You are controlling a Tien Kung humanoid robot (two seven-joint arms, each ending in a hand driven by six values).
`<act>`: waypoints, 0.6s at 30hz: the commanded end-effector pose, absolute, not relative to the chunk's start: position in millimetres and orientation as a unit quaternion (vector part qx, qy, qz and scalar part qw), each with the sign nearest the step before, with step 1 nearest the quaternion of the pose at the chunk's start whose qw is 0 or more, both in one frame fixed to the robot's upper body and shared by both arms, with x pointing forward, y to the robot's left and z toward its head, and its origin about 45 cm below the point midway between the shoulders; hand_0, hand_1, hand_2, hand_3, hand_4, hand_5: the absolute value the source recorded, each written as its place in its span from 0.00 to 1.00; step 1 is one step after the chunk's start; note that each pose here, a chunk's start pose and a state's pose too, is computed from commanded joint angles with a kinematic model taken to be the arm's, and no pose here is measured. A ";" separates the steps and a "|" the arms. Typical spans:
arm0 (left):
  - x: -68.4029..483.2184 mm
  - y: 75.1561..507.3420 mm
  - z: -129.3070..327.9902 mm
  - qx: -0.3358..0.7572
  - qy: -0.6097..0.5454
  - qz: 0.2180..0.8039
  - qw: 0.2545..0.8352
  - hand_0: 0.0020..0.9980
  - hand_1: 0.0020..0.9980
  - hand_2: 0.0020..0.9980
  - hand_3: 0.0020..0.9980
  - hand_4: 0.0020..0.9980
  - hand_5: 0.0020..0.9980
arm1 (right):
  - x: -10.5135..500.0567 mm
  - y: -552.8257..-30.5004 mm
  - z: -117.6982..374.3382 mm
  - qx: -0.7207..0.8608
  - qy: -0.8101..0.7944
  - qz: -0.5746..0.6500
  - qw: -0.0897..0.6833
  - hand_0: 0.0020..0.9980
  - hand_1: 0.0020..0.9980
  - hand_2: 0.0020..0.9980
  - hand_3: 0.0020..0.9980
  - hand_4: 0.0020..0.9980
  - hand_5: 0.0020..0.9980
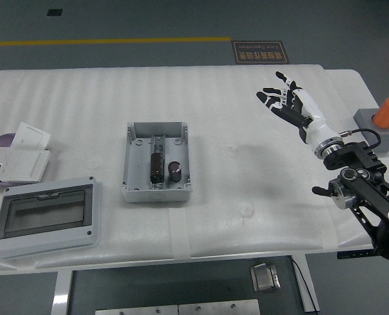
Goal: Pick up the battery,place it into the box
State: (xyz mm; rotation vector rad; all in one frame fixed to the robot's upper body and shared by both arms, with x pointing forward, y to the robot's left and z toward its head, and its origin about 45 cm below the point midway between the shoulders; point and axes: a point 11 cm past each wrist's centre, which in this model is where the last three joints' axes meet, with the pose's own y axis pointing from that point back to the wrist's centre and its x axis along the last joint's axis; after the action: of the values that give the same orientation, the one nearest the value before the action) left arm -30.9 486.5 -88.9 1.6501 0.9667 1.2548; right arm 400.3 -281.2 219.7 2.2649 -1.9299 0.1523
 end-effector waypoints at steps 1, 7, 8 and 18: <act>-30.7 486.4 -89.0 0.657 0.384 0.499 0.415 0.65 0.65 0.51 0.57 0.58 0.47 | 400.1 -281.5 221.6 0.757 -0.647 0.050 0.077 0.80 0.75 0.79 0.99 0.87 0.46; -27.9 487.1 -88.7 0.656 0.381 0.501 0.416 0.65 0.65 0.51 0.56 0.58 0.47 | 398.0 -295.9 232.6 0.745 -0.661 0.055 0.062 0.79 0.73 0.79 0.98 0.87 0.46; -27.7 487.2 -88.7 0.656 0.381 0.501 0.416 0.65 0.65 0.51 0.56 0.58 0.47 | 397.1 -299.9 233.0 0.742 -0.665 0.055 0.062 0.79 0.73 0.79 0.98 0.87 0.46; -28.0 487.2 -88.6 0.655 0.383 0.503 0.414 0.65 0.65 0.51 0.56 0.57 0.45 | 383.3 -333.5 226.2 0.715 -0.695 0.043 0.069 0.78 0.73 0.78 0.97 0.87 0.45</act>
State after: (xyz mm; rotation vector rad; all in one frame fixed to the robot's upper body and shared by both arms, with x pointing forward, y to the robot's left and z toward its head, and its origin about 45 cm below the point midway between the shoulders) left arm -28.0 487.2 -88.6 1.6448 0.9633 1.2636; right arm 383.3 -333.5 226.2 2.1513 -2.0906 0.1288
